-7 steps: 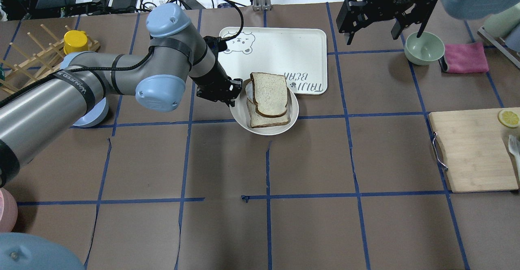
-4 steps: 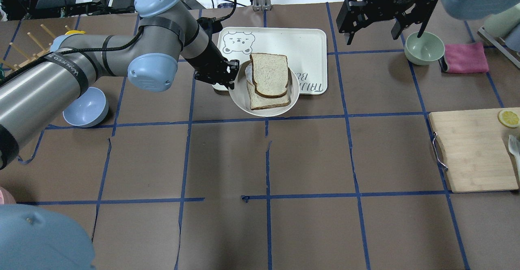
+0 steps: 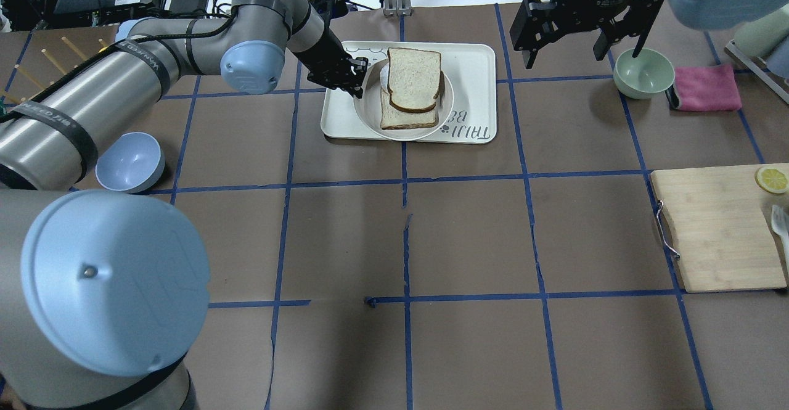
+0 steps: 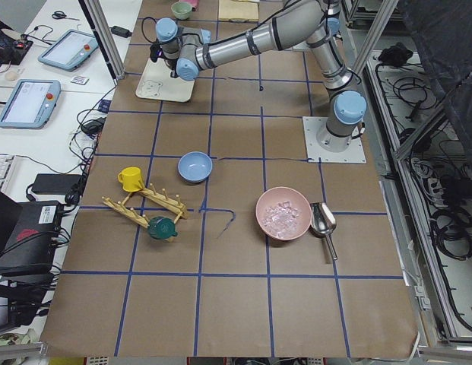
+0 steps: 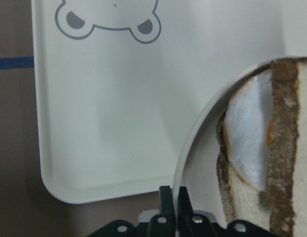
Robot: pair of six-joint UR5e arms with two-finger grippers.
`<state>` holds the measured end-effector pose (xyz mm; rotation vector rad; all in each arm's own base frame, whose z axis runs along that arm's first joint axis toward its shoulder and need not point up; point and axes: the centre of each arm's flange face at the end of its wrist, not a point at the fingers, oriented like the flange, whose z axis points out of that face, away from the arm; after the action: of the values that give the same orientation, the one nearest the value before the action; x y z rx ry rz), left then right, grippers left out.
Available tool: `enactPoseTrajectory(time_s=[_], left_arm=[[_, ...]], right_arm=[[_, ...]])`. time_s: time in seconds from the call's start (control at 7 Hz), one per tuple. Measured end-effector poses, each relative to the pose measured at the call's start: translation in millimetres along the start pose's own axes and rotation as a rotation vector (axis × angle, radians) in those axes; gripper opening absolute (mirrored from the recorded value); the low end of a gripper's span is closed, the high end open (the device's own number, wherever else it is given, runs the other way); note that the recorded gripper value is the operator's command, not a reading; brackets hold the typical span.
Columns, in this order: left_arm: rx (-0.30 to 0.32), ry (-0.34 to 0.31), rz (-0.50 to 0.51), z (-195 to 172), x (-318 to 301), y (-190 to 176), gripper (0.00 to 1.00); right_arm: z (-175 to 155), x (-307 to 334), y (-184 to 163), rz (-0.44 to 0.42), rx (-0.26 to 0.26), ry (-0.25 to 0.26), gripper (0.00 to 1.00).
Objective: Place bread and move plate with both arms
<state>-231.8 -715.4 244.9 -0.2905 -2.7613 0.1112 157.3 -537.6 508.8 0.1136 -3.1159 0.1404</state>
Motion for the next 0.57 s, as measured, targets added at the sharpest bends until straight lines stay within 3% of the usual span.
enactPoseTrajectory(time_s=[0.29, 0.43, 0.57], left_arm=[[0.007, 0.018, 0.06, 25.6, -11.8, -28.7, 0.0], [0.006, 0.02, 0.07, 37.6, -17.1, -35.5, 0.26], [0.008, 0.021, 0.071, 45.5, -20.4, -38.7, 0.87]], right_arm=[[-0.1, 0.0, 0.2, 0.0, -0.001, 0.0, 1.0], [-0.1, 0.0, 0.4, 0.0, -0.001, 0.0, 1.0], [0.3, 0.0, 0.6, 0.0, -0.002, 0.0, 1.0]])
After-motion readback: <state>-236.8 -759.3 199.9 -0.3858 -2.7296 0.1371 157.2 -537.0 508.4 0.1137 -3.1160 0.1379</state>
